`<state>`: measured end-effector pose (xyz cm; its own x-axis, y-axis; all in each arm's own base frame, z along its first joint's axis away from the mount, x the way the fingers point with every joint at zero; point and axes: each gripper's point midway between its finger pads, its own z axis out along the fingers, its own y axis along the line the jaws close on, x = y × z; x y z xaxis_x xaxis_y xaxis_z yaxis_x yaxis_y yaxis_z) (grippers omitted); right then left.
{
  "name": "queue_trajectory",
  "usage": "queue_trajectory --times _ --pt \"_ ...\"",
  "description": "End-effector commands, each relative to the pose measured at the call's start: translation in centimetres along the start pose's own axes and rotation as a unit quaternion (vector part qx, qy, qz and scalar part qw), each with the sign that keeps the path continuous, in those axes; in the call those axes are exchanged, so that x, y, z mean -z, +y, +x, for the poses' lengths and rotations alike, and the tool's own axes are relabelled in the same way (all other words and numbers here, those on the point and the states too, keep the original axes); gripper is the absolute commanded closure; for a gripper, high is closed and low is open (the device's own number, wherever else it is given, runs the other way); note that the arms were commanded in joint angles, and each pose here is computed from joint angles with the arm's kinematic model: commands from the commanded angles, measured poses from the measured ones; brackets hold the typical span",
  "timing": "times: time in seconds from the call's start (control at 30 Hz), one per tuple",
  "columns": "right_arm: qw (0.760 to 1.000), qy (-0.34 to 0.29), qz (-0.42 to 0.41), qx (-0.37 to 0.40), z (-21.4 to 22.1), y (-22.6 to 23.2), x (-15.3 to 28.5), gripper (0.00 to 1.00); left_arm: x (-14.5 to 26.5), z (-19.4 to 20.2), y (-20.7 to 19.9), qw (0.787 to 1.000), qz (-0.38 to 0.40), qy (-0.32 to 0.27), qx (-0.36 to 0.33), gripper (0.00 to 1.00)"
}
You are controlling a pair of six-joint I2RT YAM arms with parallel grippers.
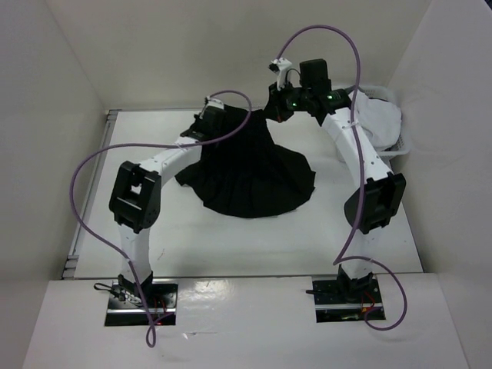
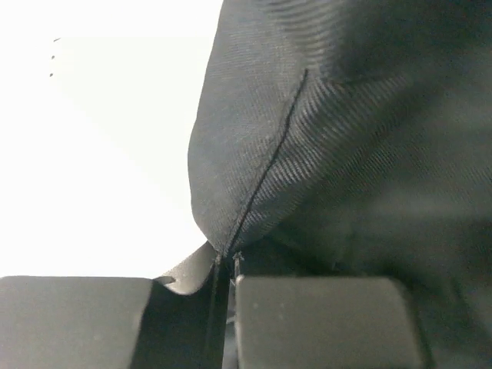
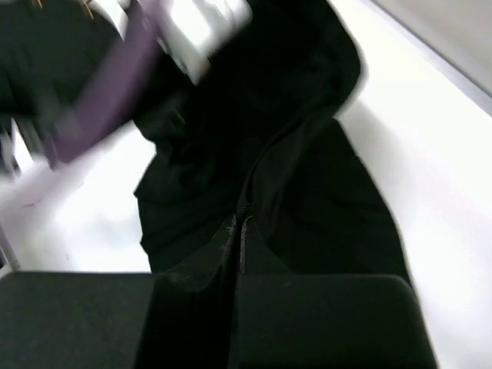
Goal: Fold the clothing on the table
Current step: Flatten the skirt out
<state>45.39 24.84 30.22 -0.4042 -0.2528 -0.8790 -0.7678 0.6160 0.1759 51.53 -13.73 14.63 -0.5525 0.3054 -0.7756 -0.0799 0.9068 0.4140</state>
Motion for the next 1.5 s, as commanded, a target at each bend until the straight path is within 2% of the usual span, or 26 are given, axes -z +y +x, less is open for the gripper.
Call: queue_trajectory --times 0.0,0.07,0.27,0.33,0.37,0.47,0.57,0.6,0.7,0.83,0.97,1.03,1.1,1.3,1.47 --pt "0.998 -0.039 0.039 0.021 -2.6 -1.2 4.7 1.00 1.0 -3.4 4.7 0.999 -0.005 -0.025 0.032 0.95" --pt "0.998 -0.040 0.053 0.016 -2.3 -2.4 5.1 1.00 1.7 -4.3 6.8 0.999 0.007 -0.031 0.040 0.95" --pt "0.997 -0.039 0.070 0.012 -1.9 -3.1 5.7 1.00 3.4 -2.2 9.8 0.999 0.032 -0.002 0.041 0.78" --pt "0.996 -0.047 0.072 0.018 -2.5 -3.0 6.0 1.00 4.1 0.0 9.8 0.998 0.050 0.020 0.032 0.69" --pt "0.996 -0.042 0.071 0.015 -2.0 -3.0 5.8 1.00 4.3 1.0 10.2 0.997 0.058 0.033 0.031 0.60" --pt "0.996 -0.042 0.071 0.015 -2.0 -3.0 5.8 1.00 5.5 3.1 11.4 0.994 0.087 0.044 0.043 0.46" --pt "0.997 -0.047 0.067 0.017 -2.4 -2.8 5.9 1.00 6.7 4.6 13.1 0.991 0.103 0.055 0.060 0.39" --pt "0.997 -0.047 0.067 0.017 -2.4 -2.8 5.9 1.00 7.3 4.8 14.0 0.992 0.099 0.053 0.059 0.33" --pt "0.996 -0.051 0.063 0.020 -2.6 -2.7 5.9 1.00 7.7 6.2 14.2 0.989 0.122 0.059 0.063 0.24" --pt "0.998 -0.028 0.054 0.003 -0.3 -3.1 4.6 1.00 8.5 6.8 11.1 0.974 0.208 0.074 0.058 0.12" --pt "0.997 0.024 0.068 -0.008 3.0 -2.9 3.9 1.00 7.3 7.6 8.0 0.952 0.278 0.117 0.047 0.09" --pt "0.993 0.089 0.070 -0.042 7.6 -3.6 2.7 1.00 6.6 8.4 6.3 0.941 0.303 0.144 0.037 0.09" --pt "0.985 0.134 0.101 -0.051 11.5 -4.9 2.4 1.00 6.9 7.2 4.2 0.937 0.324 0.131 0.022 0.09" --pt "0.961 0.192 0.187 -0.073 17.8 -8.8 3.5 1.00 6.3 4.8 0.8 0.940 0.326 0.096 -0.019 0.09" --pt "0.943 0.226 0.225 -0.091 21.0 -10.9 3.8 1.00 4.7 4.3 -1.9 0.937 0.336 0.091 -0.026 0.09"
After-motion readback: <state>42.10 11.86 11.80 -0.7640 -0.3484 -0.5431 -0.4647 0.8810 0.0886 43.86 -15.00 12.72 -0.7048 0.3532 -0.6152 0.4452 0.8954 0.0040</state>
